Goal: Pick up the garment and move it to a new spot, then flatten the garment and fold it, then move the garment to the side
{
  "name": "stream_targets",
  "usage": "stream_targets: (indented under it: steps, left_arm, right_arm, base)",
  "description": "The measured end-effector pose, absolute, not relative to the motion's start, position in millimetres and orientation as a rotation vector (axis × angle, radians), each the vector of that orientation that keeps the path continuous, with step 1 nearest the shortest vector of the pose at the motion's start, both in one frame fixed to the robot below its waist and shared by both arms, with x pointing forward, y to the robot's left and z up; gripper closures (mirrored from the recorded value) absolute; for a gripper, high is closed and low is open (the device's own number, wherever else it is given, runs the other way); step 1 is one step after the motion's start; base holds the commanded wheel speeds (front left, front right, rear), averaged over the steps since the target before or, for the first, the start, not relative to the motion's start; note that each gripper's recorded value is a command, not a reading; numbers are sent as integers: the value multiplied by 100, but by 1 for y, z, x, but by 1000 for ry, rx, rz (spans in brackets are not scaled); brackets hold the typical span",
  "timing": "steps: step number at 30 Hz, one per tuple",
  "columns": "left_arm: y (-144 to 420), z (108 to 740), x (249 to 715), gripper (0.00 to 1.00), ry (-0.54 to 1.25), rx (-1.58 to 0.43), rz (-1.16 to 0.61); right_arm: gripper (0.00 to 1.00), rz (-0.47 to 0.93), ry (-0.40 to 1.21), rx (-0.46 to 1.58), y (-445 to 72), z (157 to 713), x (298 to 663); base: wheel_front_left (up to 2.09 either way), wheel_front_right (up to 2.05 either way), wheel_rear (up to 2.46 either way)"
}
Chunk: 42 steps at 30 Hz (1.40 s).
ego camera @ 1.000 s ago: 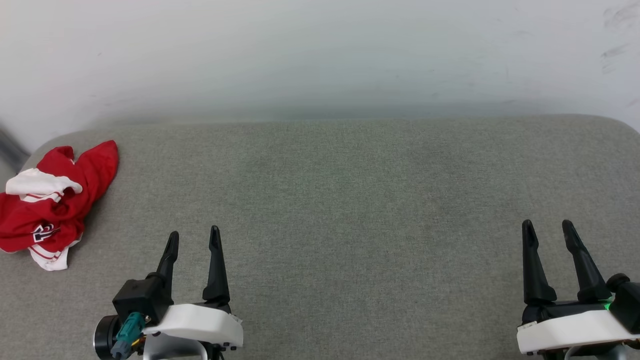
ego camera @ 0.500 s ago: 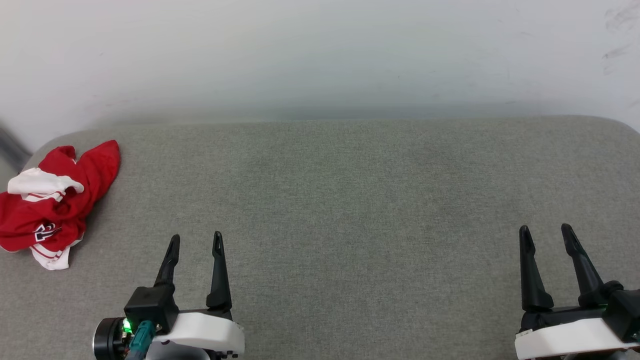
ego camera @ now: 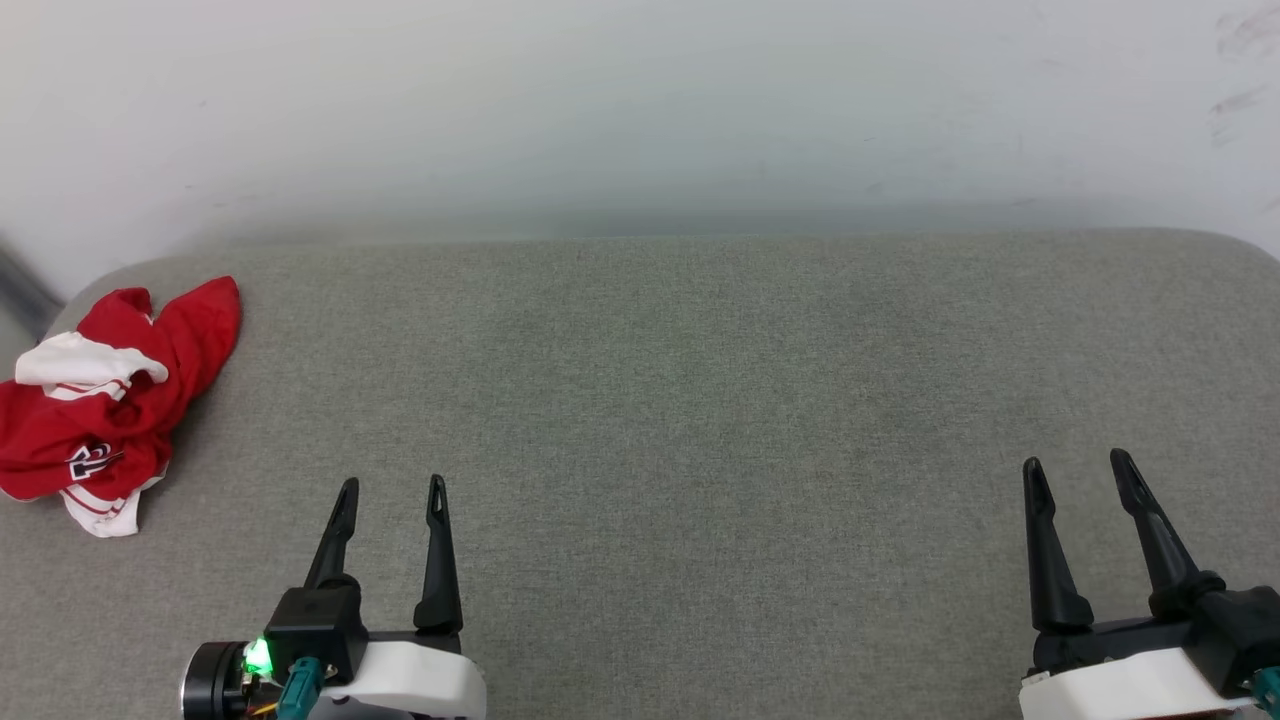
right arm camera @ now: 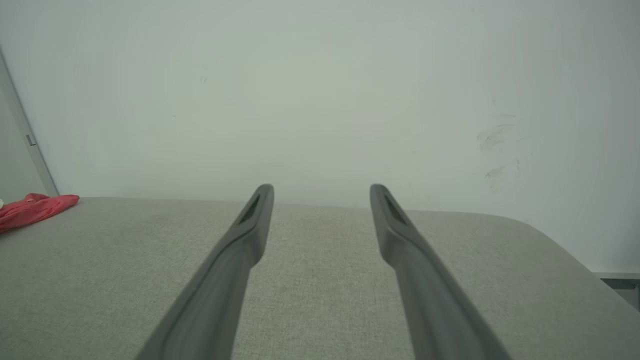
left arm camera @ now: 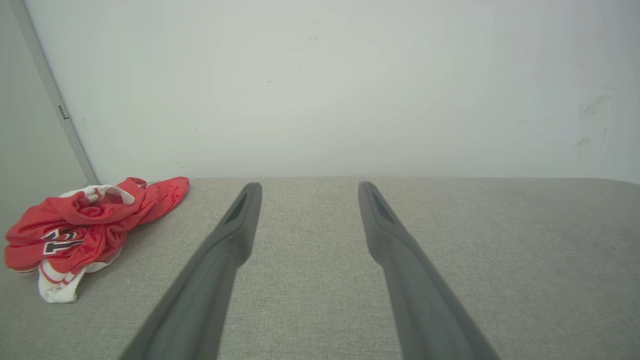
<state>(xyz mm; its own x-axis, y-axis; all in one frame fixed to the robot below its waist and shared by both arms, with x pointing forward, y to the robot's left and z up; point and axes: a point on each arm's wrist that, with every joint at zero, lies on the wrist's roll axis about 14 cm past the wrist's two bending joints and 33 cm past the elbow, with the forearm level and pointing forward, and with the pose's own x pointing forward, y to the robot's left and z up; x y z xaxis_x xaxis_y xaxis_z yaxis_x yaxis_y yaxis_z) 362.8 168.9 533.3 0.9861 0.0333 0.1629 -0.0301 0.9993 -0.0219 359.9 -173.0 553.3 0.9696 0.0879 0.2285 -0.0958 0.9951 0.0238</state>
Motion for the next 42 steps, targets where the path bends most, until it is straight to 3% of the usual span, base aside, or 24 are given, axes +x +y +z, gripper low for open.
stream_targets:
  steps: [25,42]
  left_arm:
    - [180,524,357,0,-138,-48,65]
    - [233,528,330,0,-150,-34,236]
  right_arm:
    - [0,108,-206,69,-167,545,360]
    - [0,280,-194,95,-110,542,381]
  base:
    - [0,0,0]
    - [0,0,0]
